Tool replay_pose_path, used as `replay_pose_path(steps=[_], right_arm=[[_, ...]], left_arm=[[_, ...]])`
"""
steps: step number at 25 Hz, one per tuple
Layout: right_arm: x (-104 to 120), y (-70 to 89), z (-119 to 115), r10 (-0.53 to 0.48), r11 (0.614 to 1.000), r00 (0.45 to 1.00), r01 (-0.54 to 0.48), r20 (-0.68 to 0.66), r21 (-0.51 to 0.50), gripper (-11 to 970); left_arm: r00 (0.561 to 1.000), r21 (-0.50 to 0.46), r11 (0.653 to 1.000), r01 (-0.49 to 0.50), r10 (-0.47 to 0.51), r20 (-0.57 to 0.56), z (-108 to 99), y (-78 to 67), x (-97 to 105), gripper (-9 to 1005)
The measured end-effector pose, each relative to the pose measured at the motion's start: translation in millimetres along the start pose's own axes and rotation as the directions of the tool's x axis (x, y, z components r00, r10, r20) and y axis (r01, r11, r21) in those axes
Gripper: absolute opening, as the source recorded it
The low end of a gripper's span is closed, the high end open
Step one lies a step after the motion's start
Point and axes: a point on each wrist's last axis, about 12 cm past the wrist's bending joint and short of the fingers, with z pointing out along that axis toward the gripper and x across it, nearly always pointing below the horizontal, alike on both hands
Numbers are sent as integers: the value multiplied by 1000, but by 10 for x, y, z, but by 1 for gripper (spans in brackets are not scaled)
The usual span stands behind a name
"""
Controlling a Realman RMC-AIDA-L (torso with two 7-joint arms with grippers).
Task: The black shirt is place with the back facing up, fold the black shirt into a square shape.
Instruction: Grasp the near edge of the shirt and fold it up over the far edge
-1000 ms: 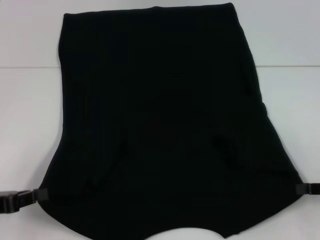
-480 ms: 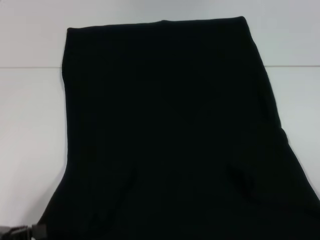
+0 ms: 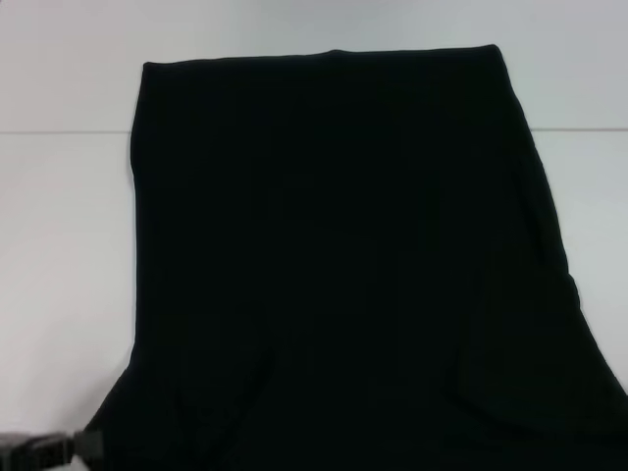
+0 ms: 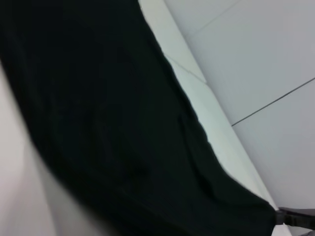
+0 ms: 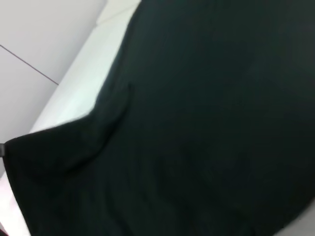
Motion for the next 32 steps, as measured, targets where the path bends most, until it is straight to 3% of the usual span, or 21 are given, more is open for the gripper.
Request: replay_pose_path(steps=[7,11,16,25,32], right_arm=[[-624,21,174,-109,994,992,110,70,-10,99],[-1037,1,282,-156,987,981,151,116,52,105],[-1500,-32,480,-197,972,966,170,167,165,113],[-2074,-60,945,-218,934,946,131,240,333,127],[-2415,2,1191,-258,885,931,120,258,450,137]], left_arm=[[997,39,997,-67,65,48,257,15,-636,29],[991,6,994,-113,112,74,458,48,-1084,29],[979,-82,987,-142,152,139,667,83,-1480,29],[942,-292,952,-96,182,283,899,228,-1907,29],[925,-393,914,-103,233,299,1049,229,-2161,29]])
